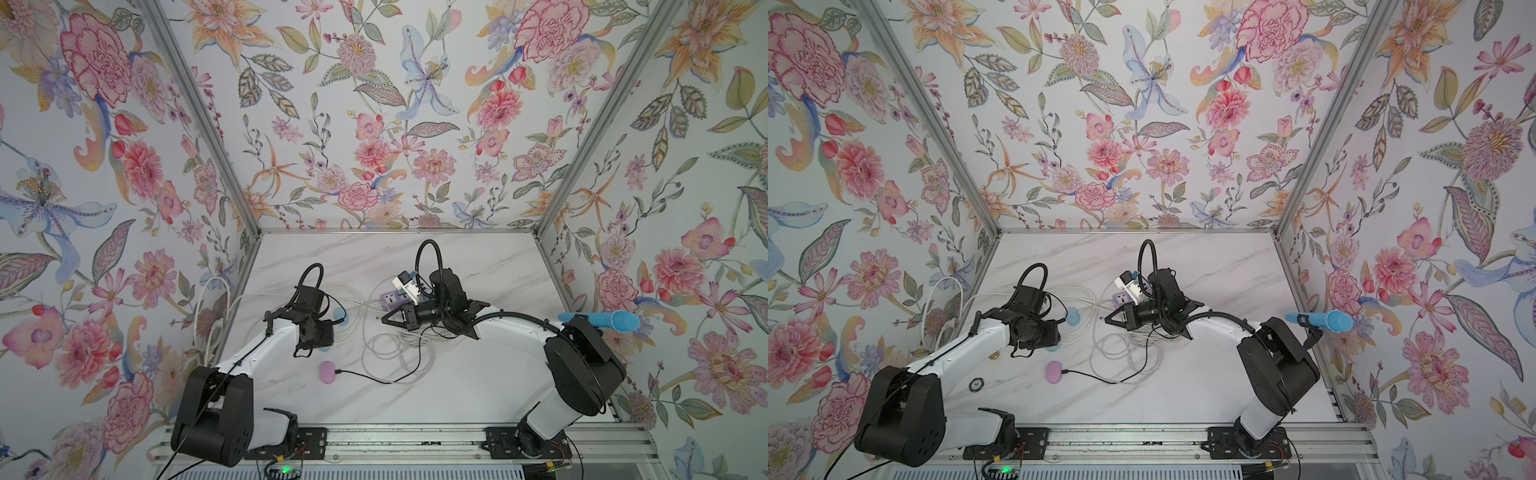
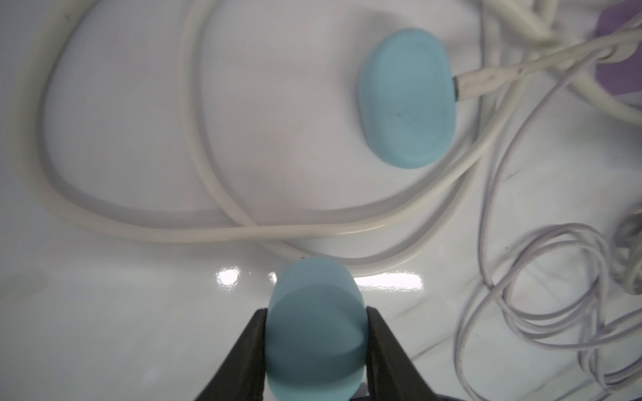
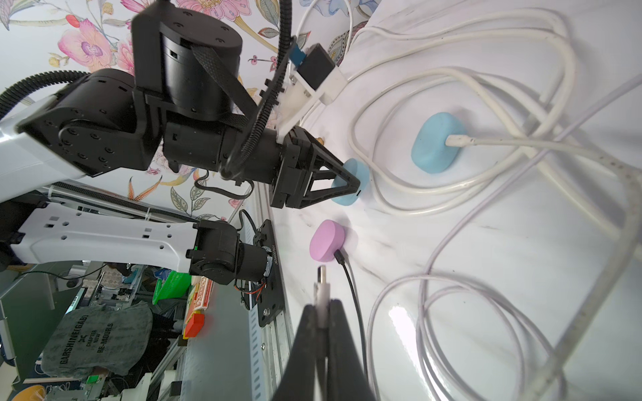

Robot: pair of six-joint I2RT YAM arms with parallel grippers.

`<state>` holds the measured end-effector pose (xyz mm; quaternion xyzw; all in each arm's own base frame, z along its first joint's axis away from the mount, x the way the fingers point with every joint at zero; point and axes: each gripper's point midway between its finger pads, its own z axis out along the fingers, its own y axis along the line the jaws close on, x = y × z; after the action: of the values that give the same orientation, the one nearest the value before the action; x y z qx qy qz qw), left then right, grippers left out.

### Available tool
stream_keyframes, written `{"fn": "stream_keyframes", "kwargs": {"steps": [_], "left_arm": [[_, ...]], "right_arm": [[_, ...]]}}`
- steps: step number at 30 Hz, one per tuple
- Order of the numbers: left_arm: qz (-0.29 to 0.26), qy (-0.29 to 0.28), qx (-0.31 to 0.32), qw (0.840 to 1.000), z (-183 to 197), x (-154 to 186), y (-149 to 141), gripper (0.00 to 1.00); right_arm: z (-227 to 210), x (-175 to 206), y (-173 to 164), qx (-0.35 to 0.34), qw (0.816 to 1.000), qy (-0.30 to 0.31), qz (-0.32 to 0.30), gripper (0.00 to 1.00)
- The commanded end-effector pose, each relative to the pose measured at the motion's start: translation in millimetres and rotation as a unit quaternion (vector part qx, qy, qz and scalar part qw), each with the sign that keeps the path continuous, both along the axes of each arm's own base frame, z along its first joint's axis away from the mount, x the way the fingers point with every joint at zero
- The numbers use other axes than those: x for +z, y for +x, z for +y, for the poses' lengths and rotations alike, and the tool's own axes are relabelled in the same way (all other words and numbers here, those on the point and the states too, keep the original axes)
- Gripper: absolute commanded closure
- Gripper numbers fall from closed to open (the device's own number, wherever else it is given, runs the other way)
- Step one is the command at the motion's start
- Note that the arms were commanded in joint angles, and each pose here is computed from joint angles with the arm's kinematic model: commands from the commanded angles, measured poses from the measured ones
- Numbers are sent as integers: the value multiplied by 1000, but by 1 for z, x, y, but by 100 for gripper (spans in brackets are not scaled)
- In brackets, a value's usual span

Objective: Charge the bluetooth headset
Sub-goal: Pick up the bluetooth headset from the center of the board.

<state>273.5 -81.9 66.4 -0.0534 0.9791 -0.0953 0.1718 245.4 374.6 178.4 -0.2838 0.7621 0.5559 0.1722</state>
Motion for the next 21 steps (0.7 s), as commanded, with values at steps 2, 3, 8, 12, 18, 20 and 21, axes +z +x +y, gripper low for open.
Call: {"fn": "stream_keyframes", "kwargs": {"steps": [2,3,8,12,18,20,21], "left_arm": [[-123,-83,-19,989,-32,68,41,72],[-145,-93,-24,985,-37,80,47,73],[-231,-132,-47,963,-60,127,64,74],[-277,-172,-80,942,-84,157,64,75],[-308,-206,-142,918,-114,186,49,75],[-309,-212,-158,913,-119,187,44,75],[-310,-214,-164,912,-119,188,42,75]], "right_arm": [[8,19,-4,15,999,-4,-28,100],[9,24,-5,14,999,-4,-32,100],[11,46,-10,16,999,-1,-43,100],[14,66,-20,24,998,-3,-60,100],[7,91,-34,35,998,-2,-51,100],[4,98,-37,40,998,-3,-43,100],[2,102,-38,40,998,-2,-39,100]]}}
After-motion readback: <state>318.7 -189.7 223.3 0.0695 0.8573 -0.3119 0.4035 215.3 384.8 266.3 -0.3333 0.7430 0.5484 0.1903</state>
